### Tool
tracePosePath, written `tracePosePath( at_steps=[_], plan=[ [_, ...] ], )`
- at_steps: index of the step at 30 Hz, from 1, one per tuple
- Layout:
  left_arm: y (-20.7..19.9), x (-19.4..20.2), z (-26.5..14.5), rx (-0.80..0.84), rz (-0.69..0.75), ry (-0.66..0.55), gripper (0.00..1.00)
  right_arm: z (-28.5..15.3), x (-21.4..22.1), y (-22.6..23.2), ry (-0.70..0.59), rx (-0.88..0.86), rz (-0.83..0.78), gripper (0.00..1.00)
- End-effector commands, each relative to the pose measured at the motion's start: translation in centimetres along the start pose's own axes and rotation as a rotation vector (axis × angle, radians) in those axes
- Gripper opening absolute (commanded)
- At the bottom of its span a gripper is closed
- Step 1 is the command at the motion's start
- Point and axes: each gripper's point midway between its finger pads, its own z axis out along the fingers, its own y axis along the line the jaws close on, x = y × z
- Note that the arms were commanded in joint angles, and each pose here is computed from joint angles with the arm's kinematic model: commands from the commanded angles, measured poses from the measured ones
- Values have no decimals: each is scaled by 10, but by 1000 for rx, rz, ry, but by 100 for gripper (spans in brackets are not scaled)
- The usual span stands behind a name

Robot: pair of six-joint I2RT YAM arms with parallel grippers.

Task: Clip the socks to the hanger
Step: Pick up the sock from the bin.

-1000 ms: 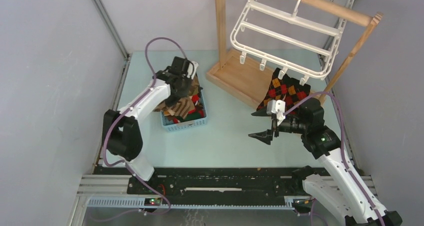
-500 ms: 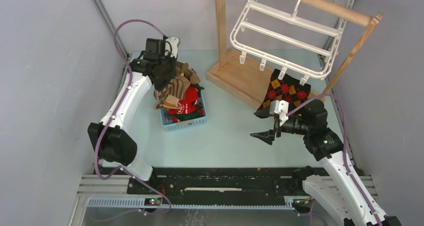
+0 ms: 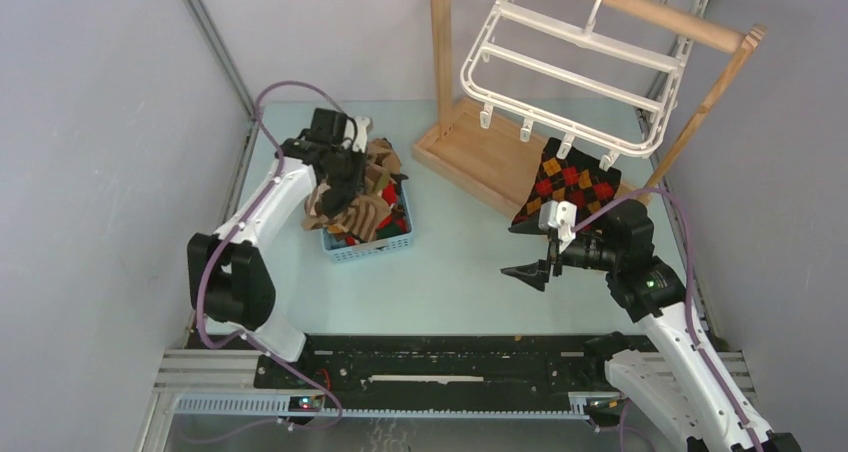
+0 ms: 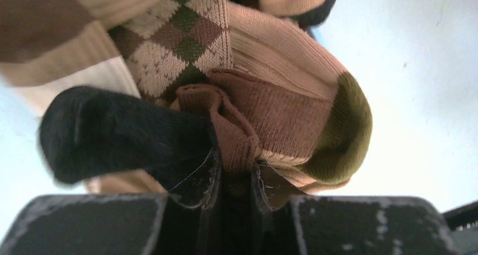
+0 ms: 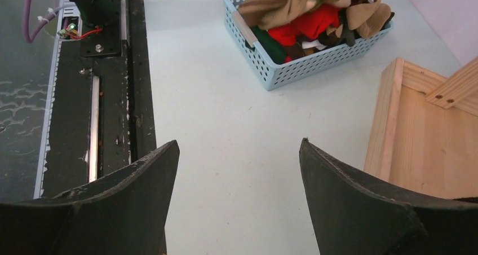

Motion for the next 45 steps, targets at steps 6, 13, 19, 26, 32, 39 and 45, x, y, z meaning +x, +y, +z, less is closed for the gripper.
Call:
tracePosePath(
  at_steps=[6, 13, 19, 26, 32, 39, 45],
  plan=[
    [-6, 64, 32, -6, -100, 158, 28, 16, -5, 16, -16, -86, -22, 85],
    [3, 47, 24, -45, -110, 79, 46, 75, -15, 5, -3, -124, -190, 81],
    [1, 27, 2, -27, -119, -37, 60, 132, -29, -51, 28, -17, -132, 53],
    [-8, -2, -23, 33, -150, -193, 66, 196, -22, -95, 76, 90, -53, 43],
    [-5, 3, -11, 49, -154, -160, 66, 233, 6, -133, 147, 145, -41, 49],
    [0, 13, 9, 34, -134, -94, 68, 246, 41, -192, 170, 225, -43, 46],
    [32, 52, 31, -131, -125, 79, 59, 257, 54, -203, 171, 204, -95, 43]
  ],
)
